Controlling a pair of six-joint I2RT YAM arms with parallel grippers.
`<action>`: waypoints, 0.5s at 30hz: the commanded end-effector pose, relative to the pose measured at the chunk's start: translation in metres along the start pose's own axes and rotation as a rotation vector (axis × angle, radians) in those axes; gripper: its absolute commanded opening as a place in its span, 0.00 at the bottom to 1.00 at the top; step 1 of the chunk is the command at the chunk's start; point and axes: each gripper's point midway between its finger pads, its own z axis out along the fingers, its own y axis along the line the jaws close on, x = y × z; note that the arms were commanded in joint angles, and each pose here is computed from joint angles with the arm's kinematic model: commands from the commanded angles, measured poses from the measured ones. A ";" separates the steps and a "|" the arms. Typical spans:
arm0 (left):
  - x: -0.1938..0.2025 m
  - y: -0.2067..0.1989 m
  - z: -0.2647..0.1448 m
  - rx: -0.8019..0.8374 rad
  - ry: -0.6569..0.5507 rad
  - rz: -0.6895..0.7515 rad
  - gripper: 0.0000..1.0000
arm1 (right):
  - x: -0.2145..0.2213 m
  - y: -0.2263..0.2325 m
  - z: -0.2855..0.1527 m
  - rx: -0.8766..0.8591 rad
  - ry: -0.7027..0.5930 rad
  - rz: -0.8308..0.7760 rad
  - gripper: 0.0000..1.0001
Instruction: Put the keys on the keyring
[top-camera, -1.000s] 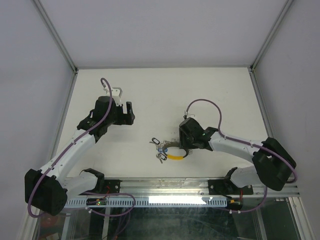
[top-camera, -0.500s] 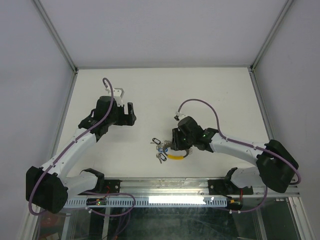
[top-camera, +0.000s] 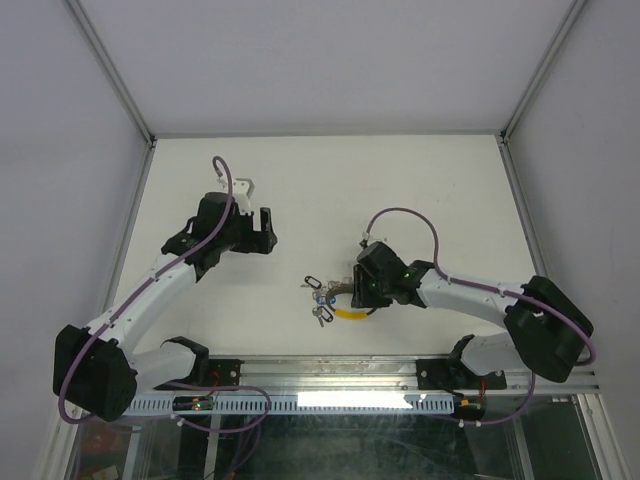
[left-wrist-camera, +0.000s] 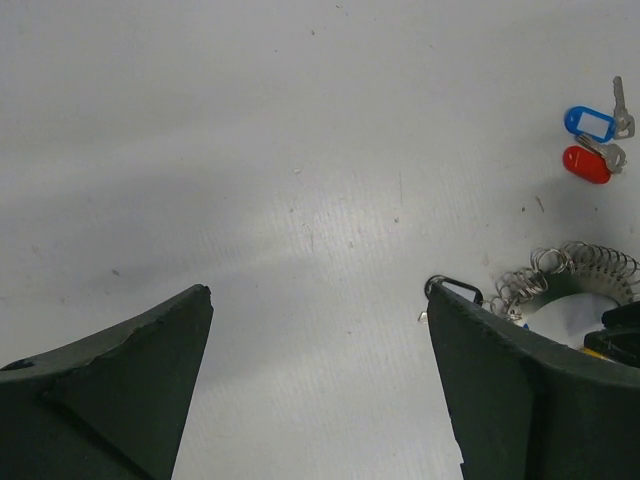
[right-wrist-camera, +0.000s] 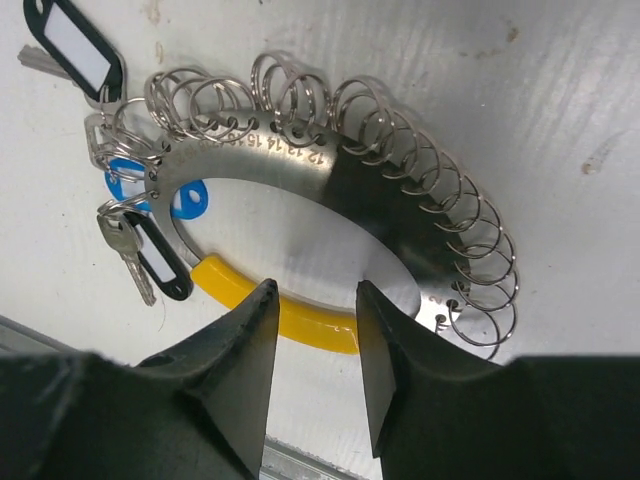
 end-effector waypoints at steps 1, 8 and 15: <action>-0.017 -0.018 0.000 0.038 -0.049 0.029 0.87 | -0.018 -0.004 -0.010 0.026 -0.089 0.061 0.41; -0.032 -0.028 0.002 0.048 -0.067 0.082 0.87 | -0.037 -0.022 -0.045 0.064 -0.233 0.169 0.43; -0.041 -0.031 0.011 0.040 -0.062 0.111 0.85 | -0.017 -0.042 -0.051 0.030 -0.242 0.360 0.40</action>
